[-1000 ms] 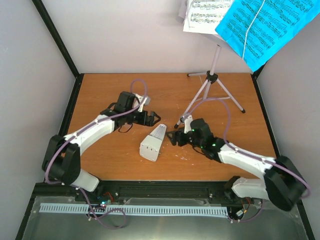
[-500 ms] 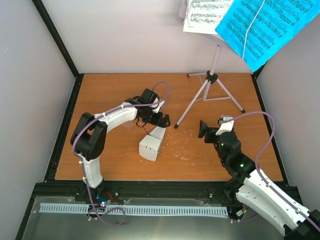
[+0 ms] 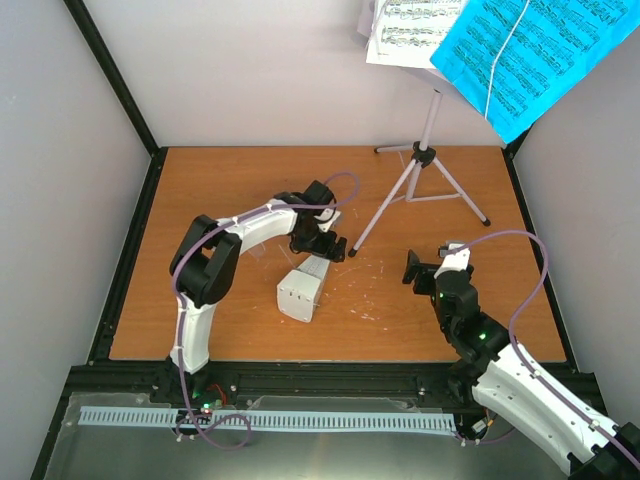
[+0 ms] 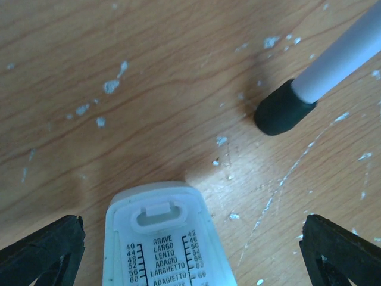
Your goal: Pack up the instrument practice props
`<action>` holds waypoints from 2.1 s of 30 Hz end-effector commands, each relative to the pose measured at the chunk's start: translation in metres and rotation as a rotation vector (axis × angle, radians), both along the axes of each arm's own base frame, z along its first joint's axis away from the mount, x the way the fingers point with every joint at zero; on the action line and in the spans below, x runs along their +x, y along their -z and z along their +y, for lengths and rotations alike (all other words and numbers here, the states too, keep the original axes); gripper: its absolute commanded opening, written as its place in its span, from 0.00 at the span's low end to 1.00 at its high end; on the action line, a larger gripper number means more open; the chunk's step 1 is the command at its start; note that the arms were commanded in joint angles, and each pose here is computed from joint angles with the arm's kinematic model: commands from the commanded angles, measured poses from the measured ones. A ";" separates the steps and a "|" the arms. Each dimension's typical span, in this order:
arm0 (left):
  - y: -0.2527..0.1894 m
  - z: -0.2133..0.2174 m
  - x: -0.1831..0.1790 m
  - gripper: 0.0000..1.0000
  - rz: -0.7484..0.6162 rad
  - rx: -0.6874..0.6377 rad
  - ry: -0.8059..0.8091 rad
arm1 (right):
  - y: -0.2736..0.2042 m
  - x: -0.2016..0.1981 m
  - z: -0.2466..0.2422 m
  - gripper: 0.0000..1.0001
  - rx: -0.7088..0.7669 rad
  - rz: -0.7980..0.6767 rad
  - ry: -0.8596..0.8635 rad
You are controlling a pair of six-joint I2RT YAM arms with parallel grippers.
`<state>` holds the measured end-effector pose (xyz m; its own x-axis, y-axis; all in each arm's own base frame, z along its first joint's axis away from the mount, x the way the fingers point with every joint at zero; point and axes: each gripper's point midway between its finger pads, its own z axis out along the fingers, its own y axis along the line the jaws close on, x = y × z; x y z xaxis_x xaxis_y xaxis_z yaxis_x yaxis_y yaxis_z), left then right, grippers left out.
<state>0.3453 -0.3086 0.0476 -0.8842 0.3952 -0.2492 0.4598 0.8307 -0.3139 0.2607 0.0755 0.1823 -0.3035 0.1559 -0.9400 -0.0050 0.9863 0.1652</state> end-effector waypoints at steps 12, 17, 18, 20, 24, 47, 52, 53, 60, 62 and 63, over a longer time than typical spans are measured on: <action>0.005 -0.008 -0.018 0.91 -0.043 0.188 0.105 | 0.008 -0.002 -0.017 1.00 -0.016 -0.017 0.081; 0.009 -0.004 -0.021 0.80 -0.033 0.203 0.105 | 0.010 -0.002 -0.018 1.00 -0.019 -0.014 0.090; 0.010 -0.003 -0.022 0.79 -0.032 0.205 0.107 | 0.010 -0.002 -0.019 1.00 -0.017 -0.015 0.092; 0.010 -0.002 -0.024 0.75 -0.033 0.204 0.111 | 0.011 -0.002 -0.019 1.00 -0.018 -0.015 0.094; 0.007 -0.001 -0.025 0.66 -0.041 0.201 0.115 | 0.012 -0.002 -0.020 1.00 -0.018 -0.013 0.100; -0.142 -0.021 -0.063 0.30 -0.717 -0.407 0.261 | -0.012 0.001 0.097 1.00 0.240 0.245 -0.388; -0.147 -0.020 -0.078 0.28 -0.764 -0.481 0.276 | -0.010 0.002 0.138 0.95 0.246 0.390 -0.563; -0.148 -0.021 -0.082 0.28 -0.772 -0.490 0.283 | -0.010 0.001 0.147 0.93 0.264 0.413 -0.599; -0.149 -0.020 -0.094 0.27 -0.800 -0.501 0.295 | -0.019 -0.002 0.181 0.85 0.409 0.458 -0.732; -0.152 -0.019 -0.097 0.27 -0.809 -0.517 0.297 | -0.015 -0.001 0.184 0.83 0.412 0.477 -0.744; -0.151 -0.018 -0.099 0.27 -0.809 -0.522 0.298 | -0.013 -0.001 0.186 0.82 0.413 0.483 -0.751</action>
<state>0.2508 -0.3195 0.1634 -0.3561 0.3240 -0.8765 0.8320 0.5370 -0.1395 0.2616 0.2458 0.1821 -0.7816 0.0583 -0.6211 -0.4142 0.6959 0.5866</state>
